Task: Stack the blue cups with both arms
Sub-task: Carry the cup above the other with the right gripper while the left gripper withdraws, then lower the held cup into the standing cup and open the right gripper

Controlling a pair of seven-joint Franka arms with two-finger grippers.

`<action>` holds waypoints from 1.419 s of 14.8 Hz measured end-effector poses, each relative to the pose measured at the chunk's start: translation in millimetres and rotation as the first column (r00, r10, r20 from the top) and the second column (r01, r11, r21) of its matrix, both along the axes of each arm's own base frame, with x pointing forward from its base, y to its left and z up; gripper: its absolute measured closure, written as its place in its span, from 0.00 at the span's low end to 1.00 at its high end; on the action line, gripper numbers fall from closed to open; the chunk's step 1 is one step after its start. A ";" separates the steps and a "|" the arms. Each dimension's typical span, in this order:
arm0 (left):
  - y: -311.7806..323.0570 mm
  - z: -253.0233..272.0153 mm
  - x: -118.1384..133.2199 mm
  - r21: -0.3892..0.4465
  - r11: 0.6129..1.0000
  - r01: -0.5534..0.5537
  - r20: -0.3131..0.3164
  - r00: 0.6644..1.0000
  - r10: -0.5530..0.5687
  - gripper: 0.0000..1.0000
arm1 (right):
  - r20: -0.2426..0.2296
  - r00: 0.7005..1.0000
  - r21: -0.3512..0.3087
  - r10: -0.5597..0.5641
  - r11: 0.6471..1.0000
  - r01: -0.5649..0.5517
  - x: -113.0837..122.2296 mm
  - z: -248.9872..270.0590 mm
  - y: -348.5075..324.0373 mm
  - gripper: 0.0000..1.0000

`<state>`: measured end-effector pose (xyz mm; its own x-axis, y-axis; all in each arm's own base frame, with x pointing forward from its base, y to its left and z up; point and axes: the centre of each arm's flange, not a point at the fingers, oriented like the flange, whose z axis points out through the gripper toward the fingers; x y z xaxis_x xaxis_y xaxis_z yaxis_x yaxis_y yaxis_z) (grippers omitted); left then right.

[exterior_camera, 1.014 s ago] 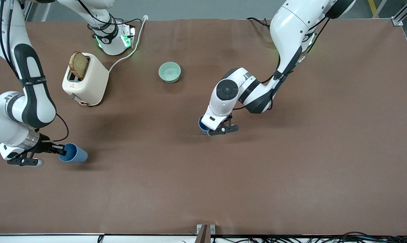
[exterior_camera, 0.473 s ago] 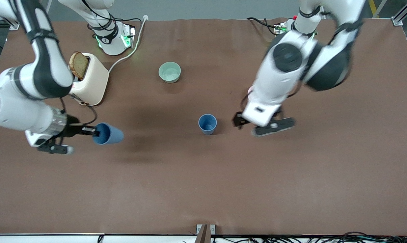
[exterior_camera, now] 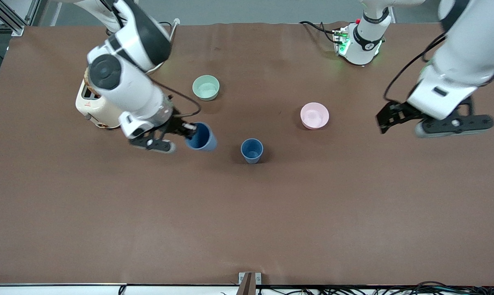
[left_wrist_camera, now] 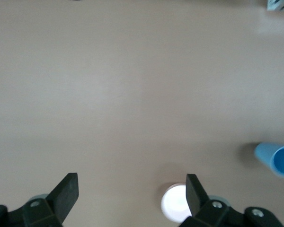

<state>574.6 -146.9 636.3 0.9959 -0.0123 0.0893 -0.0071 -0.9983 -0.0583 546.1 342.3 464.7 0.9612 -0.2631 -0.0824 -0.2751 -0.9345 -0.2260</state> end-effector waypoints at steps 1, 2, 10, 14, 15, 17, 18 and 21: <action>12.0 8.1 -5.1 0.009 0.999 0.032 -0.006 0.999 -0.032 0.00 | 0.010 1.000 0.017 -0.020 1.000 0.020 -4.6 -4.5 16.5 0.96; 21.0 15.5 -10.3 0.009 0.998 0.062 -0.011 0.998 -0.062 0.00 | 0.025 0.999 0.022 -0.033 0.999 0.032 -7.5 -13.0 31.3 0.96; 52.1 24.1 -41.1 -0.037 0.998 0.059 -0.067 0.996 -0.062 0.00 | 0.089 0.996 0.001 -0.032 0.999 0.032 -26.8 -94.5 102.1 0.96; 52.6 22.5 -43.2 -0.036 0.998 0.058 -0.072 0.996 -0.061 0.00 | 0.079 0.997 -0.003 -0.016 1.000 0.016 -32.1 -103.9 109.4 0.96; 52.9 21.5 -43.1 -0.036 0.998 0.058 -0.074 0.995 -0.060 0.00 | 0.076 0.997 -0.004 -0.013 1.000 0.013 -33.2 -106.0 110.7 0.96; 53.9 19.8 -42.5 -0.036 0.998 0.056 -0.077 0.995 -0.058 0.00 | 0.084 0.996 -0.019 0.008 1.000 -0.007 -35.8 -113.0 113.8 0.96; 54.3 19.8 -42.5 -0.036 0.998 0.055 -0.077 0.995 -0.058 0.00 | 0.088 0.996 -0.030 0.021 0.999 -0.018 -37.0 -118.4 115.3 0.96; 54.8 19.8 -44.2 -0.034 0.998 0.054 -0.088 0.995 -0.057 0.00 | 0.085 0.995 -0.047 0.045 0.998 -0.041 -38.5 -137.3 117.9 0.96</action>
<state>530.4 -92.1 656.1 0.9978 -0.0660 0.0017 -0.0659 -0.9976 -0.0231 507.6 460.2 327.4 0.9748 -0.2226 0.0119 -0.2156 -0.9550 -0.2039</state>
